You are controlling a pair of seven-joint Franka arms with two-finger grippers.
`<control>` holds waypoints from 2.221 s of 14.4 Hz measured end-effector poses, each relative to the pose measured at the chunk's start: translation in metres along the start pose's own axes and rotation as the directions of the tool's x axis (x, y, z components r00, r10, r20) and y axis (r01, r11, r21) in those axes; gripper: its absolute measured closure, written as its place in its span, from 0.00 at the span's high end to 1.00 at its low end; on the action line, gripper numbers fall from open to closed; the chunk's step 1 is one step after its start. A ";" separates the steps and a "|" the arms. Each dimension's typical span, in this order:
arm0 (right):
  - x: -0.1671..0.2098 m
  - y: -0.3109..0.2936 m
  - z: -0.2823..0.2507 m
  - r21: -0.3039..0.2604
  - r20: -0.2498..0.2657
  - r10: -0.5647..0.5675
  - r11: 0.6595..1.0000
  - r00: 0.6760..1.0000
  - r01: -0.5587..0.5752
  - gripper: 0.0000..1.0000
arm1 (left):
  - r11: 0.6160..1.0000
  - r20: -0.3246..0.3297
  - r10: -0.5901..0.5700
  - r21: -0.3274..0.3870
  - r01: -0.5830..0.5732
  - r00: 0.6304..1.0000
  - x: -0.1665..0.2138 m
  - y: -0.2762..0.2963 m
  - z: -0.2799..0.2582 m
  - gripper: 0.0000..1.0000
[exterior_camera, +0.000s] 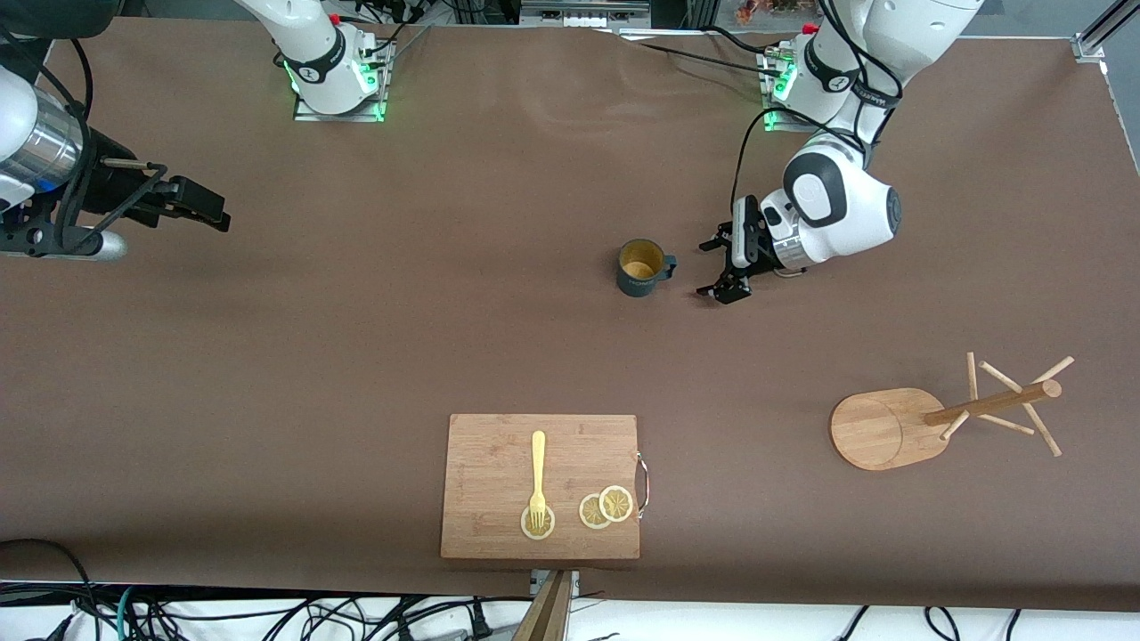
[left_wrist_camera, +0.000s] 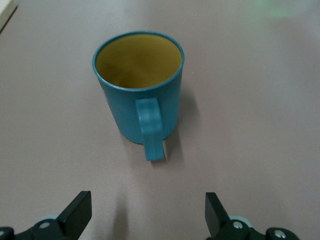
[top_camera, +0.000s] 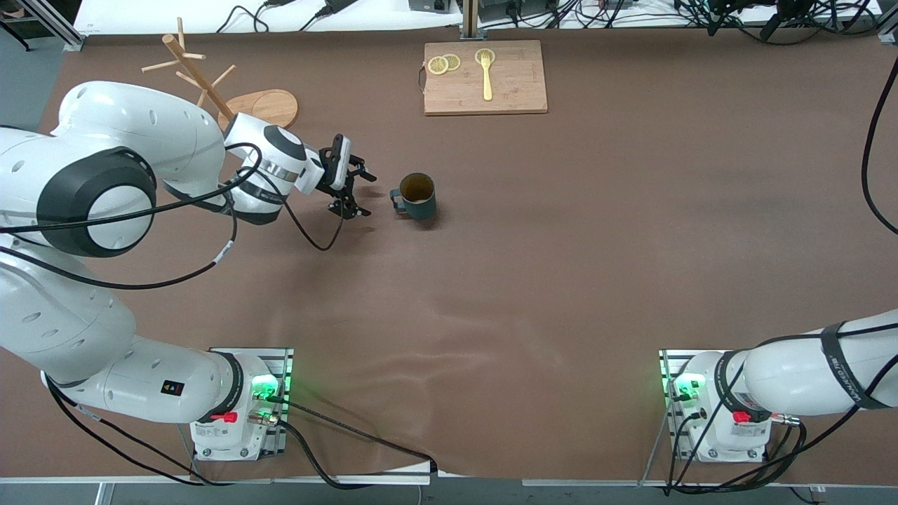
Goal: Pass cup and hang on rack
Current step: 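Lower the left gripper onto the mug handle and close it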
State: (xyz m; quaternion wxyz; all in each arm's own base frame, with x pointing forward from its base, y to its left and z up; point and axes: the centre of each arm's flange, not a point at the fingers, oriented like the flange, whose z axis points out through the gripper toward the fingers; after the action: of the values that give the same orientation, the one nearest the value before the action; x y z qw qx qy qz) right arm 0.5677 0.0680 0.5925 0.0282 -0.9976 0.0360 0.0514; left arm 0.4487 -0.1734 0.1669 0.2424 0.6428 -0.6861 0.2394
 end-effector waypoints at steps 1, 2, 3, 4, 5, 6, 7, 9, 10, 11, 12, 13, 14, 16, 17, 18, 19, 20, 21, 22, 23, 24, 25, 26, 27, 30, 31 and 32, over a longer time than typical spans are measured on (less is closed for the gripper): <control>0.000 -0.001 0.000 -0.003 -0.001 -0.003 1.000 1.000 0.003 1.00 | 1.000 -0.004 -0.018 0.008 0.018 1.000 0.003 0.003 0.006 1.00; -0.001 -0.001 0.000 -0.008 -0.001 -0.004 1.000 1.000 0.004 1.00 | 0.999 -0.009 -0.036 0.014 0.036 0.999 0.006 0.008 0.013 1.00; 0.000 -0.001 0.000 -0.014 -0.002 -0.003 1.000 1.000 0.003 1.00 | 0.998 -0.014 -0.052 0.022 0.052 0.999 0.010 0.013 0.021 1.00; 0.000 0.000 0.000 -0.020 -0.003 -0.003 1.000 1.000 0.003 1.00 | 0.997 -0.017 -0.065 0.030 0.065 0.998 0.014 0.018 0.028 1.00; 0.000 0.001 0.000 -0.030 -0.005 -0.002 1.000 1.000 0.002 1.00 | 0.997 -0.021 -0.073 0.035 0.074 0.997 0.018 0.023 0.035 1.00; 0.000 0.003 0.000 -0.044 -0.007 -0.006 0.999 1.000 0.006 1.00 | 0.996 -0.023 -0.080 0.038 0.081 0.997 0.021 0.026 0.039 1.00; 0.000 0.004 0.000 -0.055 -0.008 -0.018 0.998 1.000 0.018 1.00 | 0.995 -0.027 -0.090 0.040 0.091 0.996 0.021 0.029 0.042 1.00; 0.001 0.005 0.000 -0.065 -0.009 -0.038 0.997 0.999 0.038 1.00 | 0.993 -0.032 -0.110 0.041 0.111 0.993 0.018 0.032 0.046 1.00; 0.001 0.006 0.000 -0.066 -0.008 -0.045 0.997 0.999 0.044 1.00 | 0.992 -0.034 -0.121 0.043 0.122 0.992 0.017 0.033 0.047 1.00; 0.001 0.006 0.000 -0.067 -0.009 -0.052 0.996 0.999 0.052 1.00 | 0.989 -0.040 -0.139 0.047 0.141 0.989 0.015 0.034 0.048 1.00; 0.002 0.006 -0.001 -0.068 -0.012 -0.059 0.996 0.998 0.058 1.00 | 0.985 -0.046 -0.160 0.052 0.162 0.986 0.014 0.036 0.050 1.00; 0.002 0.006 -0.004 -0.069 -0.019 -0.064 0.996 0.998 0.063 1.00 | 0.983 -0.051 -0.176 0.053 0.178 0.983 0.013 0.038 0.053 1.00; 0.002 0.007 -0.006 -0.077 -0.024 -0.074 0.994 0.997 0.072 1.00 | 0.981 -0.054 -0.185 0.051 0.187 0.981 0.014 0.041 0.057 1.00; 0.002 0.008 -0.007 -0.089 -0.025 -0.105 0.991 0.994 0.102 1.00 | 0.980 -0.055 -0.191 0.050 0.194 0.980 0.017 0.044 0.060 1.00; 0.002 0.009 -0.007 -0.089 -0.025 -0.104 0.991 0.994 0.101 1.00 | 0.976 -0.054 -0.206 0.058 0.209 0.977 0.016 0.045 0.061 1.00; 0.002 0.010 -0.007 -0.089 -0.025 -0.105 0.991 0.994 0.102 1.00 | 0.973 -0.057 -0.219 0.063 0.223 0.974 0.017 0.046 0.062 1.00; 0.002 0.010 -0.007 -0.091 -0.025 -0.108 0.990 0.994 0.105 1.00 | 0.972 -0.057 -0.225 0.061 0.229 0.973 0.018 0.048 0.065 1.00; 0.002 0.009 -0.007 -0.092 -0.025 -0.110 0.990 0.994 0.108 1.00 | 0.972 -0.056 -0.225 0.058 0.228 0.973 0.019 0.050 0.067 1.00; 0.002 0.007 -0.007 -0.092 -0.025 -0.113 0.990 0.993 0.111 1.00 | 0.973 -0.054 -0.222 0.056 0.225 0.973 0.020 0.051 0.068 0.96; 0.002 0.006 -0.007 -0.092 -0.026 -0.116 0.989 0.993 0.113 1.00 | 0.973 -0.054 -0.221 0.056 0.224 0.974 0.020 0.051 0.069 0.96; 0.002 0.005 -0.007 -0.092 -0.026 -0.118 0.989 0.993 0.115 1.00 | 0.973 -0.055 -0.219 0.056 0.222 0.974 0.021 0.051 0.068 0.94; 0.002 0.004 -0.007 -0.092 -0.027 -0.119 0.989 0.993 0.116 1.00 | 0.974 -0.055 -0.217 0.057 0.220 0.975 0.021 0.050 0.068 0.94; 0.002 0.003 -0.007 -0.092 -0.027 -0.121 0.989 0.992 0.118 1.00 | 0.974 -0.056 -0.217 0.057 0.220 0.975 0.021 0.050 0.068 0.95; 0.002 0.002 -0.007 -0.092 -0.027 -0.122 0.989 0.992 0.119 1.00 | 0.974 -0.056 -0.216 0.058 0.219 0.975 0.021 0.050 0.068 0.95; 0.002 0.002 -0.007 -0.092 -0.027 -0.123 0.988 0.992 0.120 1.00 | 0.974 -0.056 -0.216 0.058 0.219 0.975 0.021 0.050 0.068 0.95; 0.002 0.001 -0.007 -0.092 -0.028 -0.124 0.988 0.992 0.121 1.00 | 0.974 -0.056 -0.215 0.058 0.218 0.975 0.021 0.049 0.068 0.91; 0.002 0.001 -0.006 -0.092 -0.028 -0.124 0.988 0.992 0.121 1.00 | 0.974 -0.056 -0.214 0.059 0.218 0.975 0.022 0.049 0.068 0.77; 0.002 0.001 -0.006 -0.092 -0.027 -0.124 0.988 0.992 0.121 1.00 | 0.974 -0.057 -0.214 0.059 0.217 0.975 0.022 0.049 0.068 0.66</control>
State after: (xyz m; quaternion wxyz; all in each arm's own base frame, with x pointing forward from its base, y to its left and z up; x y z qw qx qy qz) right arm 0.5702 0.0664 0.5985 -0.0145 -0.9989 -0.0275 0.0346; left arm 0.3968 -0.2308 0.1277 0.2630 0.7149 -0.5978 0.2498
